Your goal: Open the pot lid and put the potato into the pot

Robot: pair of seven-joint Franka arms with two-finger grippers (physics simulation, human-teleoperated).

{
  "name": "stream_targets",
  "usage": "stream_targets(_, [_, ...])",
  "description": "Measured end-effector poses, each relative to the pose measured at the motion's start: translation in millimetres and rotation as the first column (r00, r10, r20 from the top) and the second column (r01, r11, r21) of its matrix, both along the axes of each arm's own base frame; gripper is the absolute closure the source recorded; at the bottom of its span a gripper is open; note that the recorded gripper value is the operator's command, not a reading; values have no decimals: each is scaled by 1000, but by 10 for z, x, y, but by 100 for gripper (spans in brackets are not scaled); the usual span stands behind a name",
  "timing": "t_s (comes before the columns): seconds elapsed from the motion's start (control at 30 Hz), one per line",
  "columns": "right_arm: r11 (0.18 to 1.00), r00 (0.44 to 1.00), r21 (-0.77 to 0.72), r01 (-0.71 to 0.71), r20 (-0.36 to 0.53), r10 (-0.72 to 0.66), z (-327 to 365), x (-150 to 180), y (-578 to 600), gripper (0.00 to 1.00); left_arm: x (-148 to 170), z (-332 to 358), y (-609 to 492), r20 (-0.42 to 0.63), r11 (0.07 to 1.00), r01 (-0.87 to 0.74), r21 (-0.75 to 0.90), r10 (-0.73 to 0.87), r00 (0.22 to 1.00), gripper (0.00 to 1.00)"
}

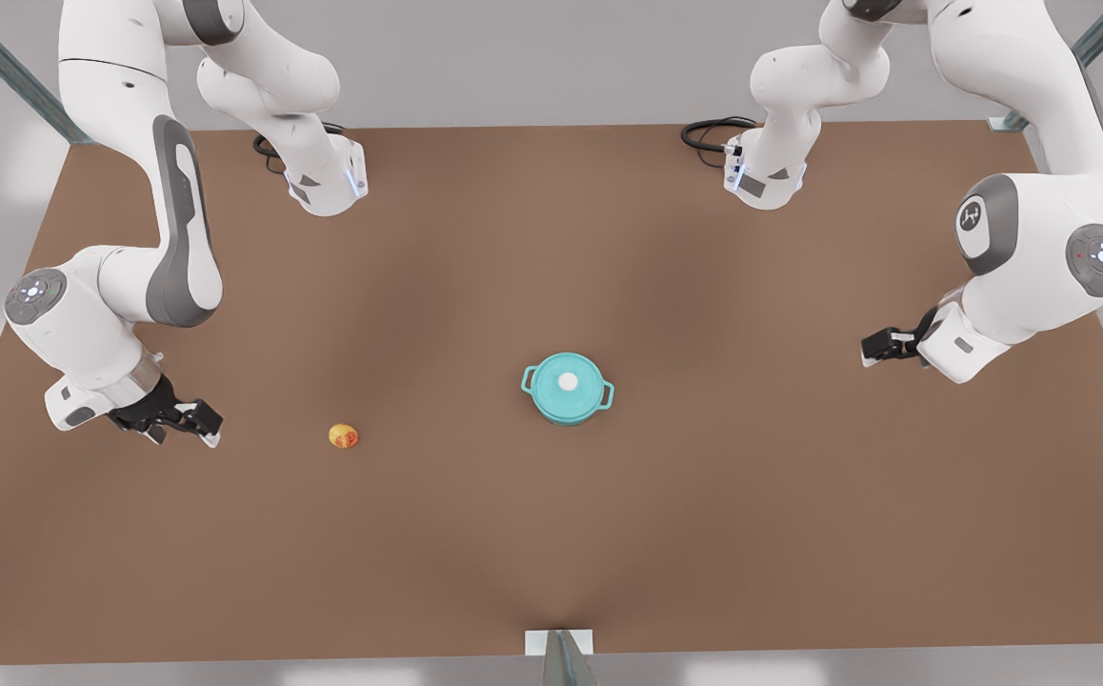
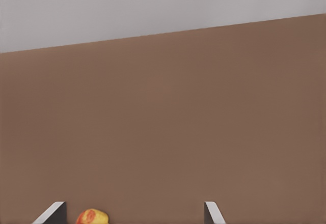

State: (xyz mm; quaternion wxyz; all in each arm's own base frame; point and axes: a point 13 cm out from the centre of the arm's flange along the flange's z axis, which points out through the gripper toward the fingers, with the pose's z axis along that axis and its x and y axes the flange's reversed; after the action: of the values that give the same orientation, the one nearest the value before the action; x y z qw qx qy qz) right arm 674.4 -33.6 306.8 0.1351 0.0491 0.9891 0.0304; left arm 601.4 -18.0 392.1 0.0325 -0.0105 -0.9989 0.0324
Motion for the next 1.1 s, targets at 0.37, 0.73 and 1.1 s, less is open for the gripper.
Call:
stream_targets(0.37, [985,986,-80,-150,-81,144,-249,-86,134,0,-756,-367,-3764,-7,882,468,51,-468,884,0])
stream_targets(0.73, [669,690,-186,-720,-303,658,-764,-167,898,0,-1267,-2245,-4201,-93,973,180,141,-168,981,0])
stream_targets(1.1, [916,883,-55,-397,-295,365,-500,-306,951,0,-948,-2475,-4790,114,998,-5,70,-3,993,0])
